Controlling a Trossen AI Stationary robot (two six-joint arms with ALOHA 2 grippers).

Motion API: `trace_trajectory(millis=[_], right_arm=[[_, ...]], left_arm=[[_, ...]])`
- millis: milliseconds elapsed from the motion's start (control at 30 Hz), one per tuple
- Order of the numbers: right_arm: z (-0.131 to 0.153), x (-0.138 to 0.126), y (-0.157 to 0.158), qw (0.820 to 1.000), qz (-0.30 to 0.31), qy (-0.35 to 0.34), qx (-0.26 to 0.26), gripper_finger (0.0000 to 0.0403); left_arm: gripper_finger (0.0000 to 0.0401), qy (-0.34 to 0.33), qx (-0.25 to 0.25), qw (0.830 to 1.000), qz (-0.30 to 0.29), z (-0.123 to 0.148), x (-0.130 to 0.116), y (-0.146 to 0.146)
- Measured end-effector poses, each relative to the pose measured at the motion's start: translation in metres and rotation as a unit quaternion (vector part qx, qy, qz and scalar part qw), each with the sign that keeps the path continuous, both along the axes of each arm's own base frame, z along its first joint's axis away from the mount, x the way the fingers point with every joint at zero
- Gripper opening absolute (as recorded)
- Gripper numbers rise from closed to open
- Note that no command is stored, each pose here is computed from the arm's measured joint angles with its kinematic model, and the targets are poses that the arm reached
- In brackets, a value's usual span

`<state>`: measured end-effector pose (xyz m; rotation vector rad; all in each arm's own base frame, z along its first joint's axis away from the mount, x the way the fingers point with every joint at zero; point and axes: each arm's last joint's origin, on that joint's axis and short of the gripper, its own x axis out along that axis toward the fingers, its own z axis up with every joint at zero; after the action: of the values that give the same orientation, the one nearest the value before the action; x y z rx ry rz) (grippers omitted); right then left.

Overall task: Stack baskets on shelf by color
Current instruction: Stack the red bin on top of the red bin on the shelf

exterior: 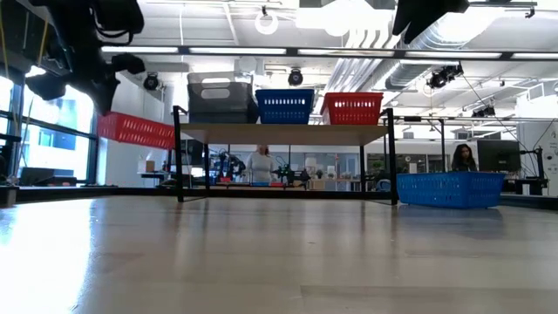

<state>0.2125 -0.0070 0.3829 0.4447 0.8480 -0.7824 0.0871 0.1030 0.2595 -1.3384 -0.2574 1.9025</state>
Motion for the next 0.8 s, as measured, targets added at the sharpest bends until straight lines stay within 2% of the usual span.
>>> trace_trajectory(millis=[467, 800], right_arm=[[0.001, 0.002, 0.000, 1.000, 0.000, -0.011, 0.001, 0.0145], [0.001, 0.002, 0.000, 1.000, 0.000, -0.011, 0.001, 0.0145]], left_arm=[[0.0005, -0.032, 0.082, 0.996, -0.014, 0.016, -0.003, -0.001], [0.0005, -0.053, 0.148, 0.987, -0.041, 0.031, -0.001, 0.001]])
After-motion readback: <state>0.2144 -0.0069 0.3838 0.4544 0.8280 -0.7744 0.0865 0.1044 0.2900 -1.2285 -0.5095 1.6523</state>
